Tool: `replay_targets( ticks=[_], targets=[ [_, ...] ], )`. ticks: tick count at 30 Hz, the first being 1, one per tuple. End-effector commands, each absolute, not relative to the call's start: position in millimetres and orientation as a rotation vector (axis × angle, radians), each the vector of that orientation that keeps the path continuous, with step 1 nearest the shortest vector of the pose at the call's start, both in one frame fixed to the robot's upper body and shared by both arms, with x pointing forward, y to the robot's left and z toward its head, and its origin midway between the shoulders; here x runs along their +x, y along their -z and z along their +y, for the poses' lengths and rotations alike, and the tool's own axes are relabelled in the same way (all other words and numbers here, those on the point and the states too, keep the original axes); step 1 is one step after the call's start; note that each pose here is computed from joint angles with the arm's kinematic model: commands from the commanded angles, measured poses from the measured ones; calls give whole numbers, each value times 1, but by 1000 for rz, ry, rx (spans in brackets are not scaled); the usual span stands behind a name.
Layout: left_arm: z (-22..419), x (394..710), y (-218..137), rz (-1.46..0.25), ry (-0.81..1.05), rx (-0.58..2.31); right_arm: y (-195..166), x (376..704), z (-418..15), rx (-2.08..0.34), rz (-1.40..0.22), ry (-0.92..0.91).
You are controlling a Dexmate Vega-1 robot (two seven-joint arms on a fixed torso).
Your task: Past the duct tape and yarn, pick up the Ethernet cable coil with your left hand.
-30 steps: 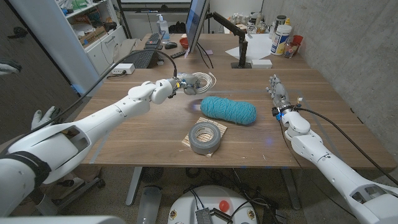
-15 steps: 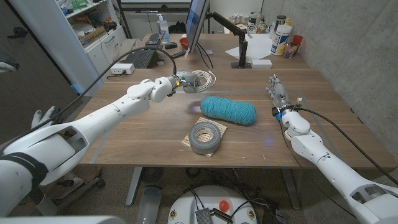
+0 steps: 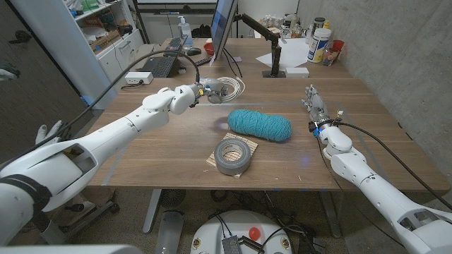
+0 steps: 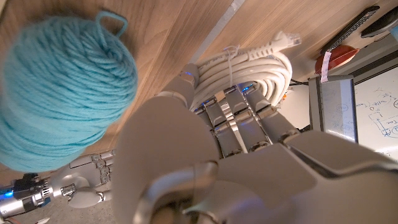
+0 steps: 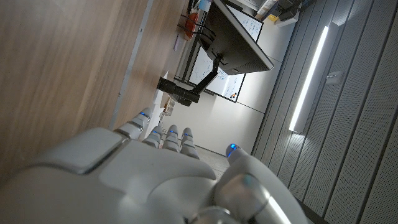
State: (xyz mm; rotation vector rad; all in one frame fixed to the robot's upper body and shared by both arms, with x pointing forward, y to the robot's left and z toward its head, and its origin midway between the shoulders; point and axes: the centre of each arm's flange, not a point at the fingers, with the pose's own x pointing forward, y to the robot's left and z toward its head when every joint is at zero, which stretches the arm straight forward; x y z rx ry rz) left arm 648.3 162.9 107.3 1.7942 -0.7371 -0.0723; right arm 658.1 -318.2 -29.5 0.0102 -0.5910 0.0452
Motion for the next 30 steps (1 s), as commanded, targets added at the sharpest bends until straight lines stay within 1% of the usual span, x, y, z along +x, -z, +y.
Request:
replay_targets(
  ticks=[1,18,30],
  targets=[
    [161,643,-113,-742,60,1798,29,658,-317,7,-594,-50],
    [160,634,-116,-746,42,1800,29,659,-318,14,-591,-48],
    [154,637,-120,-752,47,1794,28,660,-318,16,-593,-49]
  ],
)
